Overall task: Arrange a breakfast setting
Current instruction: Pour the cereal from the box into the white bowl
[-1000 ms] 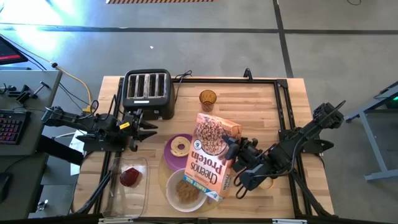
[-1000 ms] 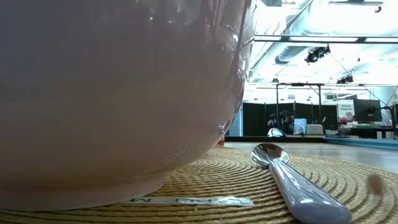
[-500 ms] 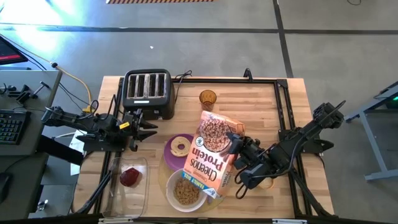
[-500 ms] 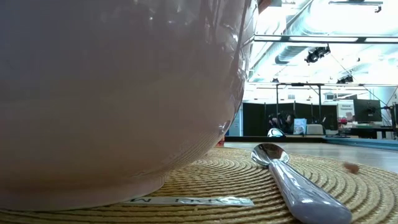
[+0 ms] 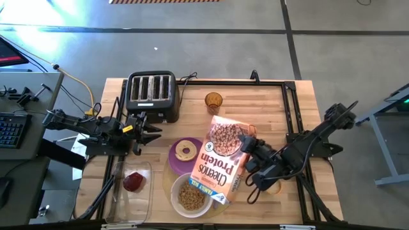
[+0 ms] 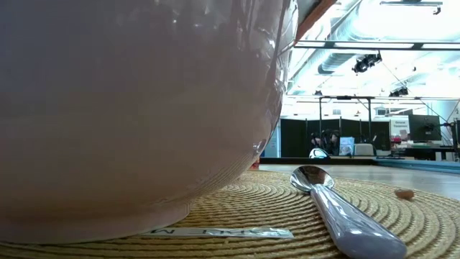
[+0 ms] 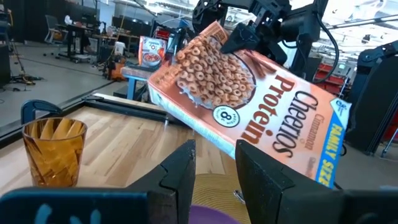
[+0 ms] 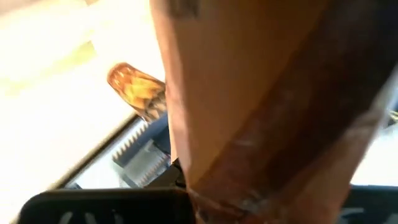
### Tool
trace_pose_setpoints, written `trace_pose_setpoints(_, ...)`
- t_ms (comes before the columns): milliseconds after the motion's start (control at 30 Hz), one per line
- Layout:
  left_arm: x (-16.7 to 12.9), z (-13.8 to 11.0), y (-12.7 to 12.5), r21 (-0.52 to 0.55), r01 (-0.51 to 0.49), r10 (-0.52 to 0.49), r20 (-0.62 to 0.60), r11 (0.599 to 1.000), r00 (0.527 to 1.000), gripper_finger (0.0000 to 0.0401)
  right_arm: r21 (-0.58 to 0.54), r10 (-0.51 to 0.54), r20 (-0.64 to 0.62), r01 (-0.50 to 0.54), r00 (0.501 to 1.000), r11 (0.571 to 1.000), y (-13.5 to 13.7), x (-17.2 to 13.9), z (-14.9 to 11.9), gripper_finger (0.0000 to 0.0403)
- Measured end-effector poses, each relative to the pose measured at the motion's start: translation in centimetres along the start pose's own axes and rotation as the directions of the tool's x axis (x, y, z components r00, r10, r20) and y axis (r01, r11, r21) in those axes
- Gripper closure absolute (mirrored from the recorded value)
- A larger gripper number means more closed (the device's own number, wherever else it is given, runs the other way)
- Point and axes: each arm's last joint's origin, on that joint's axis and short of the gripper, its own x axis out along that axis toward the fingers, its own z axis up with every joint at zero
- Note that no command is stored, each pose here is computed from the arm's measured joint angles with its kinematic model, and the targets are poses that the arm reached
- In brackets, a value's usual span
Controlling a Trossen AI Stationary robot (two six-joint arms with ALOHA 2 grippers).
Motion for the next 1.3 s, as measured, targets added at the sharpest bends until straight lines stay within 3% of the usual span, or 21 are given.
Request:
trace_pose_setpoints(233,0.0,0.0,0.0,-0.008,-0.003,0.003,0.005,1.0,1.0,0.0297,0.031,0.067,0.063,-0.069,0.996,0.997,0.2,-0.1,-0.1,0.0344)
trace_pose_setpoints(533,0.0,0.0,0.0,-0.016,-0.002,0.002,0.004,1.0,1.0,0.0297,0.155,0.158,0.122,-0.176,0.98,0.972,0.7,-0.2,-0.2,0.0344)
trace_pose_setpoints(1000,0.0,0.0,0.0,-0.025,-0.002,0.002,0.005,1.0,1.0,0.0297,0.403,0.317,0.194,-0.371,0.928,0.837,1.5,-0.3,-0.4,0.0344)
trace_pose_setpoints(1300,0.0,0.0,0.0,-0.052,-0.002,0.002,0.005,0.999,1.0,0.0297,0.46,0.397,0.264,-0.476,0.879,0.749,1.7,-0.5,-0.2,0.0344)
